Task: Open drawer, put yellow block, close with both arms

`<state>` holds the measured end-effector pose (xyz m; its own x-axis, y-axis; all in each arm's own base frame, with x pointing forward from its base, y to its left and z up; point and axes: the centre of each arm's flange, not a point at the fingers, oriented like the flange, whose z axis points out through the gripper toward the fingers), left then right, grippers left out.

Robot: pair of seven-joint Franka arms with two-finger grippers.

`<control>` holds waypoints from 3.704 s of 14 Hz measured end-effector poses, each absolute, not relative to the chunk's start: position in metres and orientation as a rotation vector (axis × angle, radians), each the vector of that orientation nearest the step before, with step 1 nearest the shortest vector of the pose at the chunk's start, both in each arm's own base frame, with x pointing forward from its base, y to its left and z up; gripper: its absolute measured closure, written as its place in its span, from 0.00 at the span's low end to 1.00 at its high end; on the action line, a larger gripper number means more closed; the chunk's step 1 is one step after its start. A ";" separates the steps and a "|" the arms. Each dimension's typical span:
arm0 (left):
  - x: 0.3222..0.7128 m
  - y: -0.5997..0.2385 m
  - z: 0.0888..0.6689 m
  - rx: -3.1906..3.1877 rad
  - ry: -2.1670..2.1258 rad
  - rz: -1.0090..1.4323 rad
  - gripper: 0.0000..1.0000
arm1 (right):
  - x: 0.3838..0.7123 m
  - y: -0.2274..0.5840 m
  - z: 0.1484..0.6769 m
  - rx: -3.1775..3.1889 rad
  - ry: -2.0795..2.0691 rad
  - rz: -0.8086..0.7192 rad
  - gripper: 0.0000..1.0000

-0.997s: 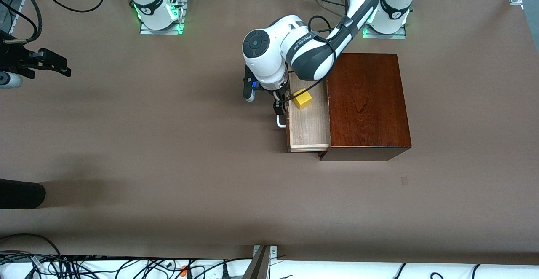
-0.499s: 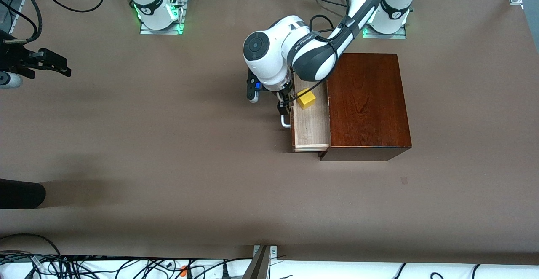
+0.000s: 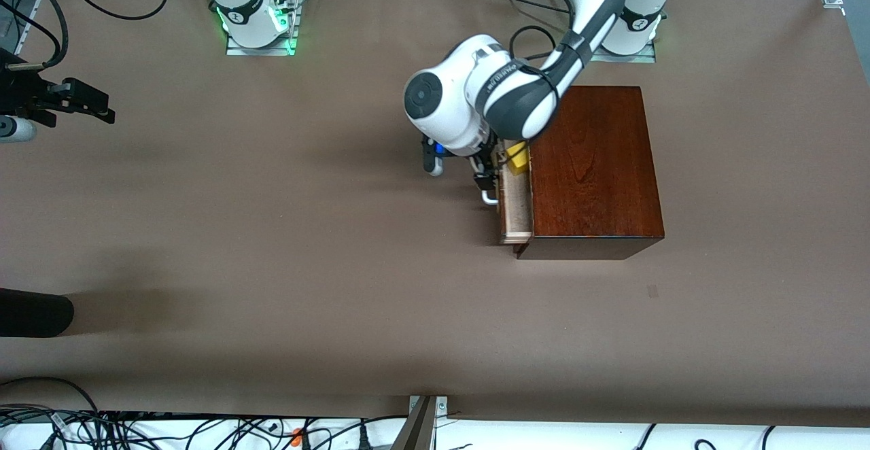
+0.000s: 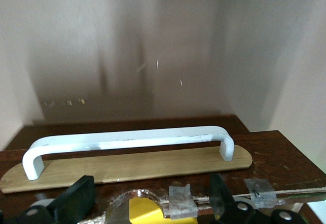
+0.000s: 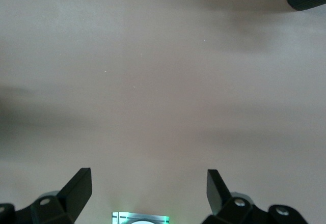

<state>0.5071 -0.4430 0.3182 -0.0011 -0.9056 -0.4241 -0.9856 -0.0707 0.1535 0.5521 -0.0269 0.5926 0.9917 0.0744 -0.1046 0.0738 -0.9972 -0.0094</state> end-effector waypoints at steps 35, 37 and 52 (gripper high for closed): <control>0.580 -0.232 0.604 -2.997 0.469 0.126 0.00 | 0.552 -0.026 0.593 -3.130 -0.119 0.165 0.00; 0.577 -0.197 0.617 -3.013 0.364 0.176 0.00 | 0.552 -0.026 0.593 -3.129 -0.119 0.165 0.00; 0.538 -0.050 0.618 -3.108 0.042 0.162 0.00 | 0.552 -0.027 0.593 -3.129 -0.120 0.166 0.00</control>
<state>0.5375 -0.0503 0.6183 0.9942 -0.0257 -0.1044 -0.0288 -0.9992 -0.0276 0.5520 -0.0266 0.5927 0.9914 0.0770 -0.1054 0.0764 -0.9970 -0.0097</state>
